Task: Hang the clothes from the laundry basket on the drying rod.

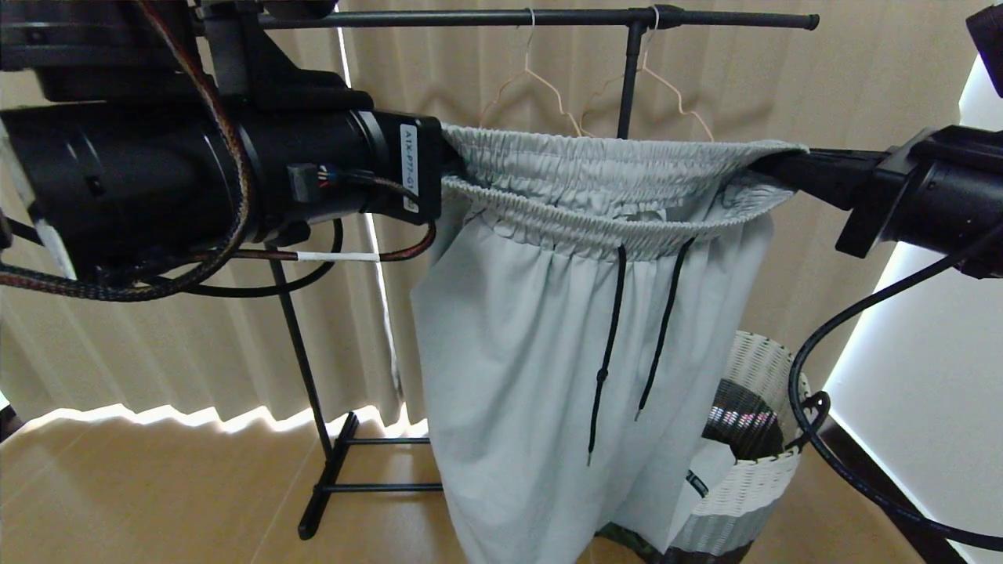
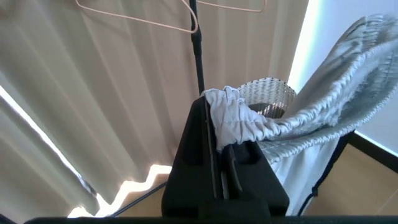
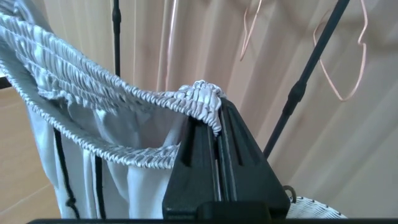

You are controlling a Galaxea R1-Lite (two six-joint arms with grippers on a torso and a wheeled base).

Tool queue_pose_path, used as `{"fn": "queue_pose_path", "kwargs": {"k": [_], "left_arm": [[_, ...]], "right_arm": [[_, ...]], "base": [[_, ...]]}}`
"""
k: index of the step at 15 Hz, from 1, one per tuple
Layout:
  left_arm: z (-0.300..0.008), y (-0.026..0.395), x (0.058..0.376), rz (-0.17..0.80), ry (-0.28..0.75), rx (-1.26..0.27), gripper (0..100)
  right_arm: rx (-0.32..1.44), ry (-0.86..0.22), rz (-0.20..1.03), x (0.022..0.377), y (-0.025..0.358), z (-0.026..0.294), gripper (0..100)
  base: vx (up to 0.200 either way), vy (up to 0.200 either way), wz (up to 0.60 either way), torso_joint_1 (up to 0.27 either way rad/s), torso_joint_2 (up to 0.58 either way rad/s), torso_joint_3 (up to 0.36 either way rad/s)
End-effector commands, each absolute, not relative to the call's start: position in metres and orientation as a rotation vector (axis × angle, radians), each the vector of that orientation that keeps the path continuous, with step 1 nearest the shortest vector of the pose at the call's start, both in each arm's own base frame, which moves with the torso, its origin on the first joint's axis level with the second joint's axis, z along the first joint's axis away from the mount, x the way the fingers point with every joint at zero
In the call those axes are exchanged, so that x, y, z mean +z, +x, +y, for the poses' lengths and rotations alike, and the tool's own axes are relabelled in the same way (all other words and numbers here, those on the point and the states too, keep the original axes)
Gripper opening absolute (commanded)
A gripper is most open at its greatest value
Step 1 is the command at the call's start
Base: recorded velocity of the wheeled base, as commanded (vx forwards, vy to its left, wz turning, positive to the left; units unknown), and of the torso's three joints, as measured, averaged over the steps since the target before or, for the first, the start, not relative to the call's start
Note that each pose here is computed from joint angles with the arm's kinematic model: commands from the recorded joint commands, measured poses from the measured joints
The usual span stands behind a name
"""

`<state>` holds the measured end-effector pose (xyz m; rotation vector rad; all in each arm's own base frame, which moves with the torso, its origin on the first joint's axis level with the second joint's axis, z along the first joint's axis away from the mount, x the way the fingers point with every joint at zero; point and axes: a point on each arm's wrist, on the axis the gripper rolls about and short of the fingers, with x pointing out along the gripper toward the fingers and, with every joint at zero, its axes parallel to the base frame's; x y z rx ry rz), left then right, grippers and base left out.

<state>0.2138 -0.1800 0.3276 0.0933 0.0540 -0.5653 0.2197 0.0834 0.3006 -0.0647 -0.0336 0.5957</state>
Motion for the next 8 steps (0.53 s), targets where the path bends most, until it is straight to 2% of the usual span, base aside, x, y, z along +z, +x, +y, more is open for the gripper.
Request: {"fn": "queue_pose_path", "kwargs": {"k": [1,5,8], "left_arm": [[-0.177,0.21,0.328,0.05,0.092,-0.565,0],[-0.174,0.216,0.325,0.057,0.11,-0.541,0],[-0.17,0.218,0.313,0.084,0.182,-0.48,0]], "right_arm": [[0.596,-0.065,-0.033,0.301,0.219,0.083,100],[0.604,-0.071,0.009,0.287,0.216,0.082,100],[0.662,-0.079,0.037,0.276,0.206,0.089,100]], "base": [[0.0,0.0,0.0,0.0,0.0,0.0],[0.0,0.0,0.0,0.0,0.0,0.0],[0.0,0.0,0.0,0.0,0.0,0.0]]}}
